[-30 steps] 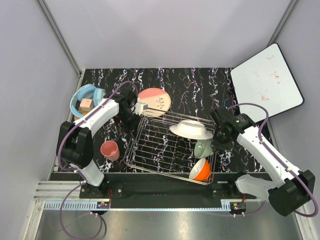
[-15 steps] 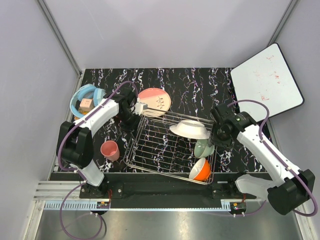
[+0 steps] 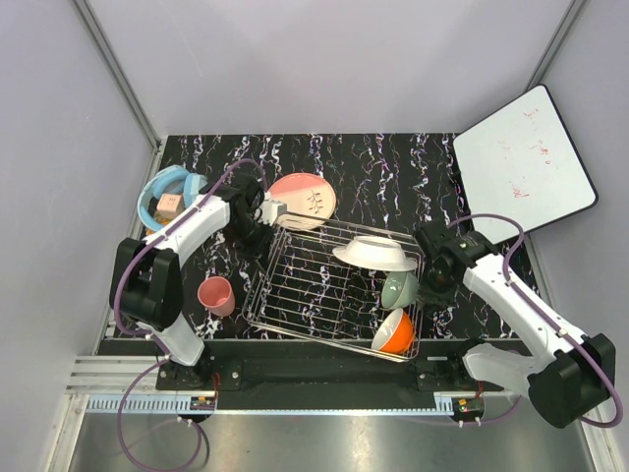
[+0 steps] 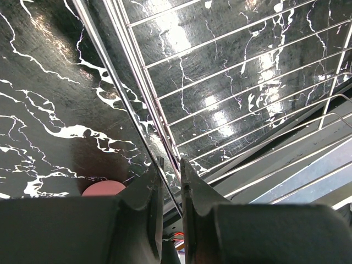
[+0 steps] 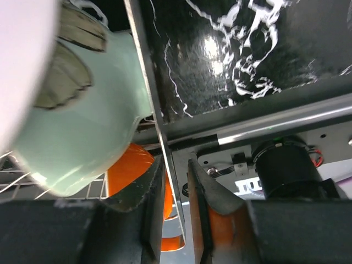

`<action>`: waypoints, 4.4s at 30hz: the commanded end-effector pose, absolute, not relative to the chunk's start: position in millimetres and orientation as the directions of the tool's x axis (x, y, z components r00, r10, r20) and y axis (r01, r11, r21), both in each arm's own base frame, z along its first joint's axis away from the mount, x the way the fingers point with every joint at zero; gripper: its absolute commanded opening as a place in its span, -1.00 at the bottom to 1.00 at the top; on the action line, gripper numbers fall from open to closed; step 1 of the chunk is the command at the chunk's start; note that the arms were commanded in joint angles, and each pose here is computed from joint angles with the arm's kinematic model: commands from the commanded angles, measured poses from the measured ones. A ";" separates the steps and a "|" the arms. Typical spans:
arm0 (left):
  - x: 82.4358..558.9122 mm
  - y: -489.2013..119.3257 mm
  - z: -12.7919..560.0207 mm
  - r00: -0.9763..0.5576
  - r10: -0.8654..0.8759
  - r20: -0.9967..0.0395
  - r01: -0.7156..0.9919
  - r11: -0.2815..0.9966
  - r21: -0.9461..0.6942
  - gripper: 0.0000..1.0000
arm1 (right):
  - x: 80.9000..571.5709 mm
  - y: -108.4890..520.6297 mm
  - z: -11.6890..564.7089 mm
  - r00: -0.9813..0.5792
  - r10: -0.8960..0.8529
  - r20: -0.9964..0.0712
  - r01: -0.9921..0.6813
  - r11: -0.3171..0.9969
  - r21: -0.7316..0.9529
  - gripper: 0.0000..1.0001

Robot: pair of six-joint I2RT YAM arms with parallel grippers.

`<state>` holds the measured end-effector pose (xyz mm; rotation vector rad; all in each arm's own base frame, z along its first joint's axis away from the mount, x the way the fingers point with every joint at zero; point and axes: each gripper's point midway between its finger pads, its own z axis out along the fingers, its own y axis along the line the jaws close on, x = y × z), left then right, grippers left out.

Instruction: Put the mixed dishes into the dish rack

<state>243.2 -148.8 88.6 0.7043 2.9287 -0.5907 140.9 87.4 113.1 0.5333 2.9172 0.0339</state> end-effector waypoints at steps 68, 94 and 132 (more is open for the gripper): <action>179.7 -178.2 124.2 -0.791 0.591 -0.161 0.583 0.646 -0.493 -0.11 | 296.1 89.1 124.7 -0.890 0.394 -0.229 0.333 0.905 0.264 -0.06; 384.9 -148.5 274.4 -0.654 0.506 -0.562 0.585 0.810 0.048 0.98 | 260.6 51.7 197.7 -0.765 0.454 -0.456 0.389 0.891 0.235 0.99; 514.3 -126.1 47.1 -0.923 0.091 -0.374 0.186 0.956 -0.227 0.38 | 587.6 213.3 163.4 -0.789 0.444 -0.426 -0.074 0.619 0.782 0.71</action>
